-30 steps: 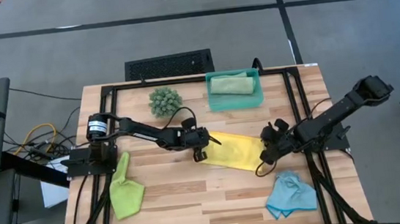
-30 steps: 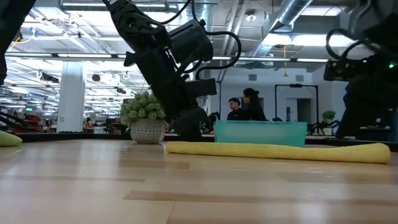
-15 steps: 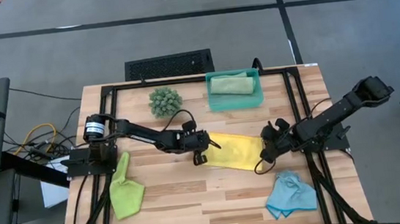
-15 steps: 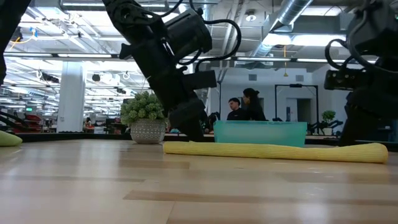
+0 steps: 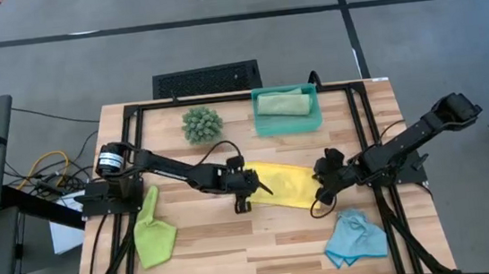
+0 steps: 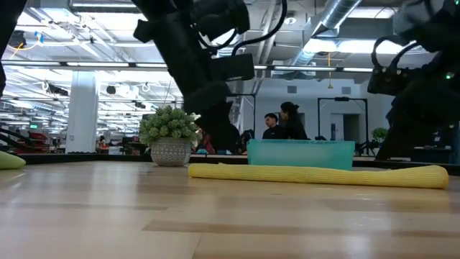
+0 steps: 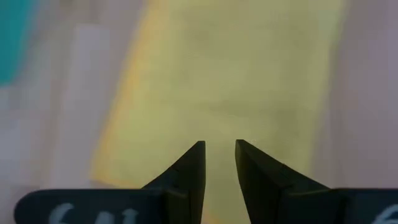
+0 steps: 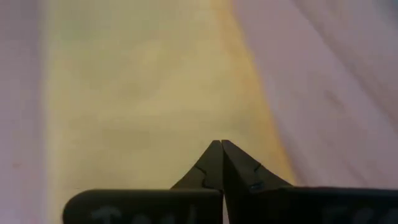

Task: Roll microfiber towels into tight, uniform cylinder then place into a basket
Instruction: Roll the yellow microfiber cloth

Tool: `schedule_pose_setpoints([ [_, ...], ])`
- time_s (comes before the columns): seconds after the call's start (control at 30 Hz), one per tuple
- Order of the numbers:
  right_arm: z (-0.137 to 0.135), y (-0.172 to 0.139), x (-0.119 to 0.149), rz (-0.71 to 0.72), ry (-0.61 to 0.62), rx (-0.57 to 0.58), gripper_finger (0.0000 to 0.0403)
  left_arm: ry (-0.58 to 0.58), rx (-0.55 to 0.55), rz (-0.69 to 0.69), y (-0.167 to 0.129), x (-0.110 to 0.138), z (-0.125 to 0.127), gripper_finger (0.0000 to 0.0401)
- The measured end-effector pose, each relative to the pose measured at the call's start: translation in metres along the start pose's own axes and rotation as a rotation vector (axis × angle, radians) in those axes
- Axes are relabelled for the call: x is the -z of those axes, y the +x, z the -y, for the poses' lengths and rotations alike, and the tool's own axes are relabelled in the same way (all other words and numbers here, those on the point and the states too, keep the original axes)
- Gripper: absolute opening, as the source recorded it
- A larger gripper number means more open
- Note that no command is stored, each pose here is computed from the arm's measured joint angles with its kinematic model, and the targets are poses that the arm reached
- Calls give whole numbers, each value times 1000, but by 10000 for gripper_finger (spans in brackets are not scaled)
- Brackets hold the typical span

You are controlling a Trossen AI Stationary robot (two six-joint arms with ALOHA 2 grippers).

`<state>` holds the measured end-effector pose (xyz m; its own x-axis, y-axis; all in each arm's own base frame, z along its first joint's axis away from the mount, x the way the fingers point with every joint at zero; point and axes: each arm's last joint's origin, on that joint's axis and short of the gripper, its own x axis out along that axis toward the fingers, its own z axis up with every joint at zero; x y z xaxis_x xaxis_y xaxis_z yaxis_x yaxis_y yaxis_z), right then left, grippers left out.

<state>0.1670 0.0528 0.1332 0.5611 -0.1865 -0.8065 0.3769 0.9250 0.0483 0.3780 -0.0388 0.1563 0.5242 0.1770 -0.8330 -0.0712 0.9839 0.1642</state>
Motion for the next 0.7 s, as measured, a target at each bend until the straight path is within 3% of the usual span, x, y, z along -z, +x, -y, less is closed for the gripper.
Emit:
schedule_pose_setpoints([
  [0.43, 6, 19, 9, -151, 2, 72, 21, 27, -11, -106, 13, 27, -15, 81],
  [0.53, 4, 19, 9, -152, 4, 61, 20, 13, -80, -106, 15, 27, -24, 81],
  [0.7, 0, 17, 8, -142, 15, 5, 23, 6, -289, -95, 11, 21, -34, 81],
])
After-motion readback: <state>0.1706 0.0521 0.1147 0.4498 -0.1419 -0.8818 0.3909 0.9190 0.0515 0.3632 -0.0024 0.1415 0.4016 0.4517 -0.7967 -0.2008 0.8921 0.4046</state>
